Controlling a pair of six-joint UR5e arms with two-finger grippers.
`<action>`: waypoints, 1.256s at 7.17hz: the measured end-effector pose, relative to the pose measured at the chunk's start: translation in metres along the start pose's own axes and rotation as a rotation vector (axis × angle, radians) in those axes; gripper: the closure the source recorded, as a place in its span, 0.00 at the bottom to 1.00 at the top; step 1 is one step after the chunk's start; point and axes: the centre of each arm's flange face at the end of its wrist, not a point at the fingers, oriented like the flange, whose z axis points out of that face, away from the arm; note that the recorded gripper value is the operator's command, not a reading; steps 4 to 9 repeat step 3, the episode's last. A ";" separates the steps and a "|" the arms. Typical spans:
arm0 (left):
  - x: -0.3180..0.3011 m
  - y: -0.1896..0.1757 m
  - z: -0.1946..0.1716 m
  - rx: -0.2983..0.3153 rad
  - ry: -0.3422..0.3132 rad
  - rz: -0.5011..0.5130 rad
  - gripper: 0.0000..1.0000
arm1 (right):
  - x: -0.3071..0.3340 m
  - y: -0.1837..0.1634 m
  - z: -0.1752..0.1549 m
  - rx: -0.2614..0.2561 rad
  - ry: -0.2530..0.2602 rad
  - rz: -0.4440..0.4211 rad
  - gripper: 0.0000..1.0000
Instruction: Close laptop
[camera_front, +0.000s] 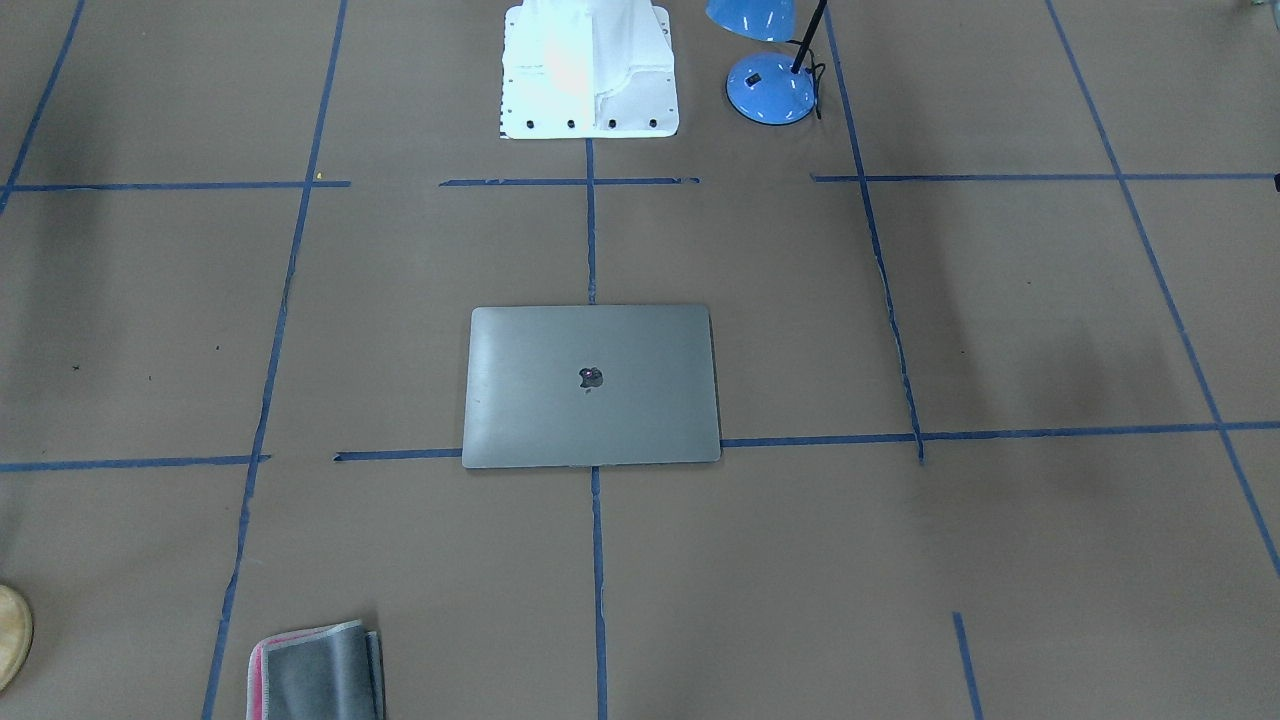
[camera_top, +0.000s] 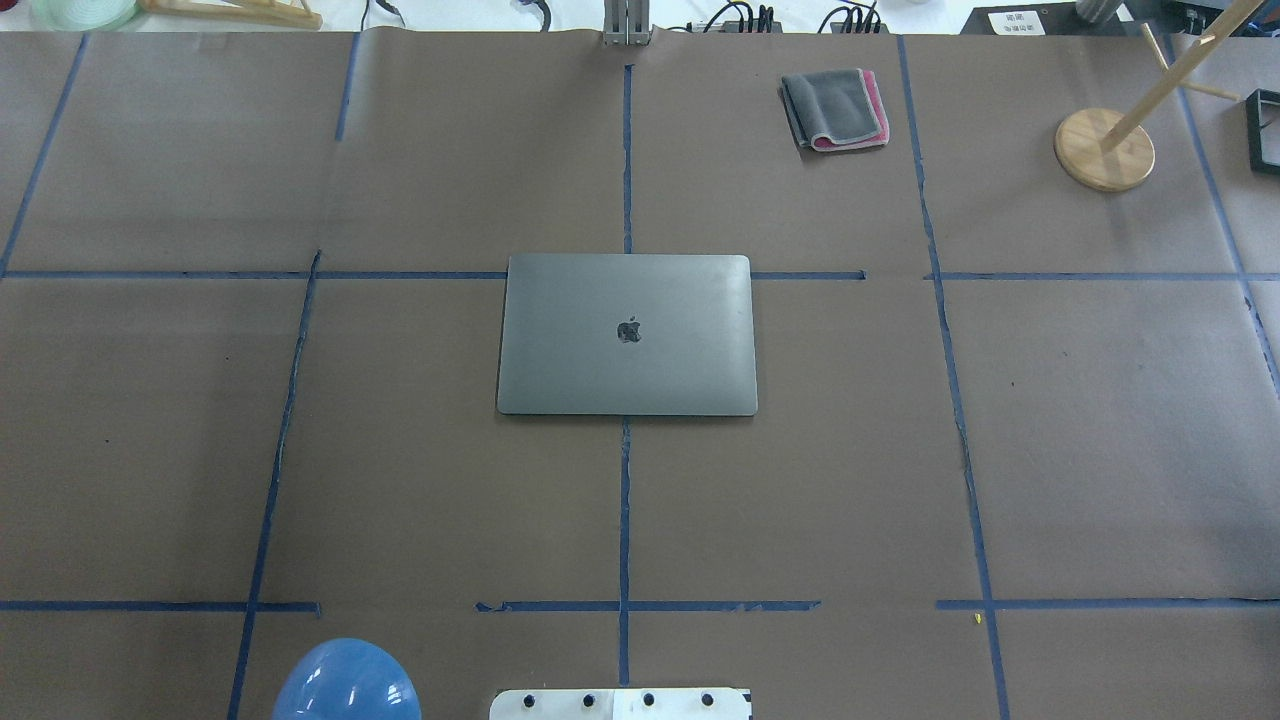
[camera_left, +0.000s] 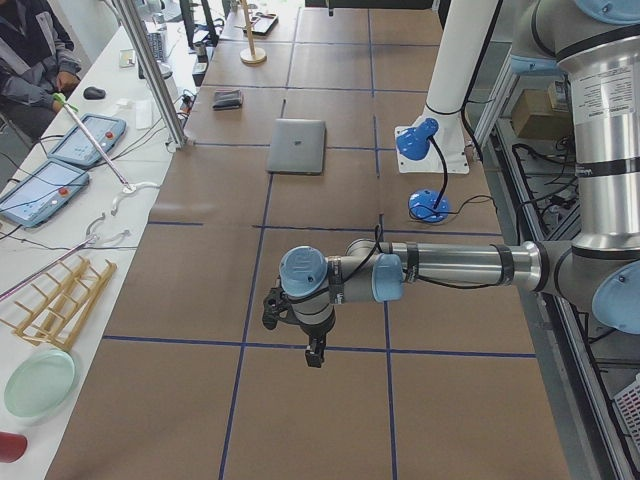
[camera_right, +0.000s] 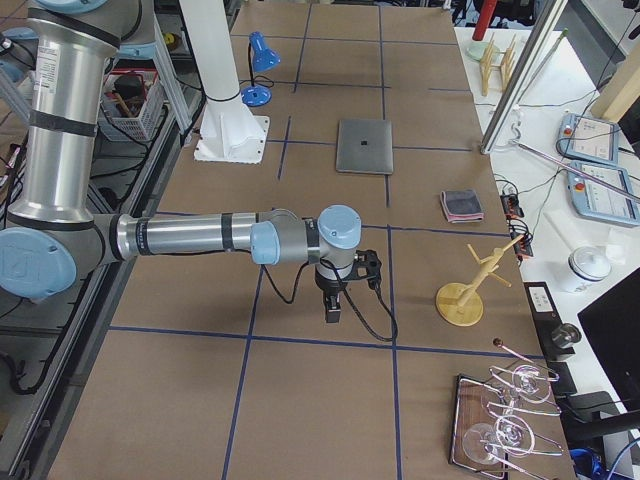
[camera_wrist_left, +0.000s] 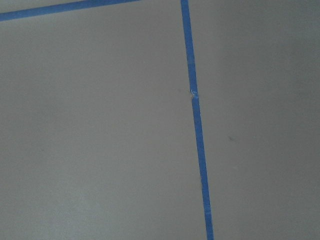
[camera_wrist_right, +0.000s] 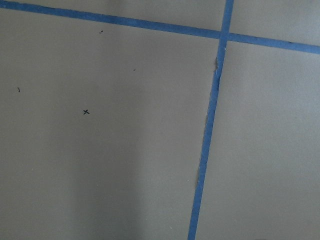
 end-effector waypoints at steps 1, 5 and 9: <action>0.000 0.000 0.000 0.000 0.000 0.000 0.00 | 0.000 0.000 0.000 0.000 0.000 0.000 0.00; 0.001 -0.001 -0.001 0.002 0.001 0.001 0.00 | 0.000 0.000 -0.001 0.001 0.000 -0.001 0.00; 0.001 -0.001 -0.001 0.002 0.001 0.001 0.00 | 0.000 0.000 -0.001 0.001 0.000 -0.001 0.00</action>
